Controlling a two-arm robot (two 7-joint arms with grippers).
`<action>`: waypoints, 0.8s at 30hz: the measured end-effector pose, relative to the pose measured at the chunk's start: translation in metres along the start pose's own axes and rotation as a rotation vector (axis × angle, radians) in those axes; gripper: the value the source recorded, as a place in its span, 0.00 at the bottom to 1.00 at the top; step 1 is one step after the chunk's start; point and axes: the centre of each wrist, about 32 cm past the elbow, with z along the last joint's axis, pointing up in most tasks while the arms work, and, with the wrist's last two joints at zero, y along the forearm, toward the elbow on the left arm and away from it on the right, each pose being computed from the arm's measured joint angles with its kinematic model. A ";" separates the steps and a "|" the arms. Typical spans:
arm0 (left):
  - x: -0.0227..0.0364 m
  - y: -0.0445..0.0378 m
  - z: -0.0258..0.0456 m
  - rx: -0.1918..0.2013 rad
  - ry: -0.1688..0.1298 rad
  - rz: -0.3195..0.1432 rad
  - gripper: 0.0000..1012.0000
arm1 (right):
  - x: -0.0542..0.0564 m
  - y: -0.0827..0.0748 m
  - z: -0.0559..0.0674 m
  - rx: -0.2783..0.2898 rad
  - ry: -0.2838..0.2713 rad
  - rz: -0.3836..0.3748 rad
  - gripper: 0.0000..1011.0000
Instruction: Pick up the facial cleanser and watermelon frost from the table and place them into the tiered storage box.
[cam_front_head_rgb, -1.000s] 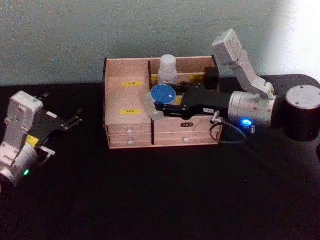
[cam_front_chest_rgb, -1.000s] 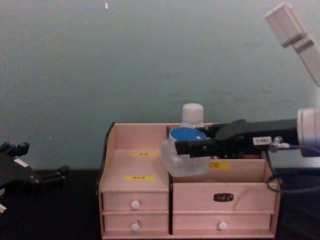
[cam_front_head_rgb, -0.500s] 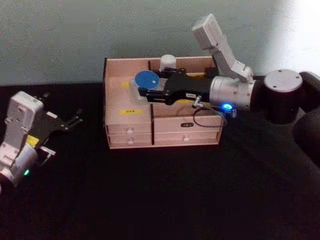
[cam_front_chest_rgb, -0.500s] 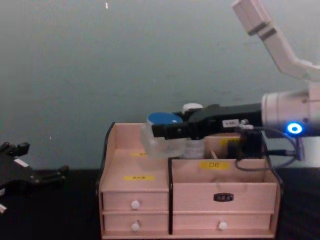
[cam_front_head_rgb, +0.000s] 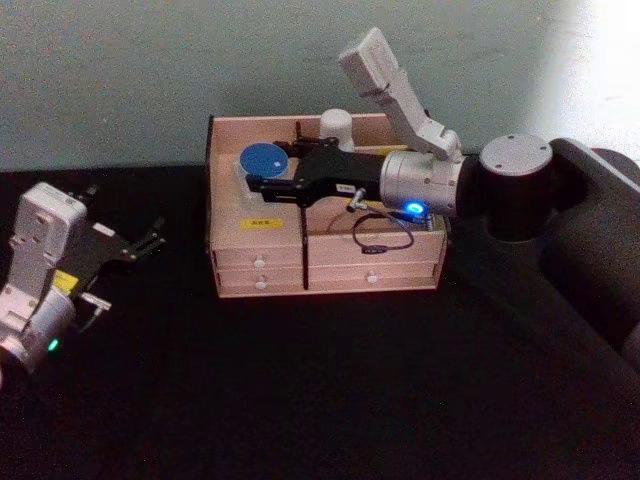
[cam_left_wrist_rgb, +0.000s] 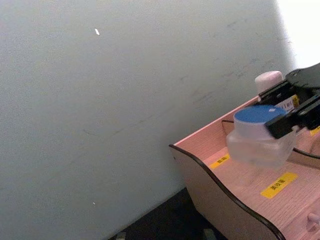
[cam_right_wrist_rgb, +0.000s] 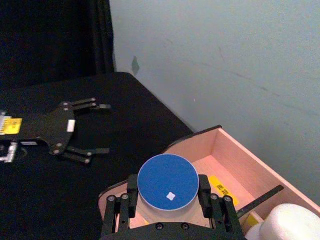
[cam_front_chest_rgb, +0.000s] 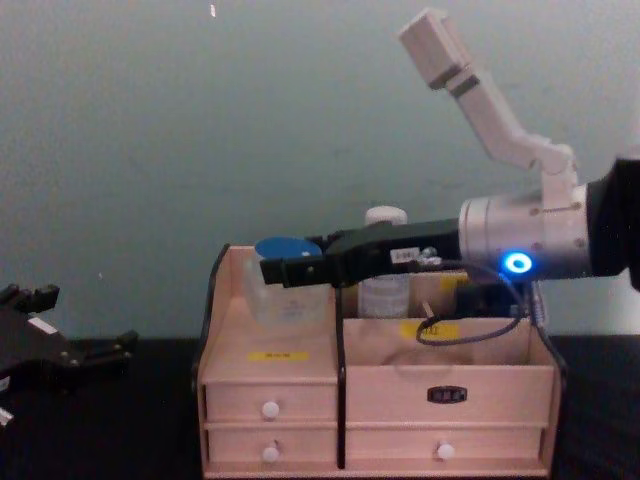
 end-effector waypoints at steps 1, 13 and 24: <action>0.0000 0.0000 0.0000 0.000 0.000 0.000 0.99 | 0.000 0.002 -0.001 -0.003 0.004 -0.002 0.71; 0.0000 0.0000 0.0000 0.000 0.000 0.000 0.99 | 0.005 0.020 -0.009 -0.051 0.054 -0.014 0.71; 0.0000 0.0000 0.0000 0.000 0.000 0.000 0.99 | 0.006 0.023 -0.011 -0.056 0.060 -0.014 0.71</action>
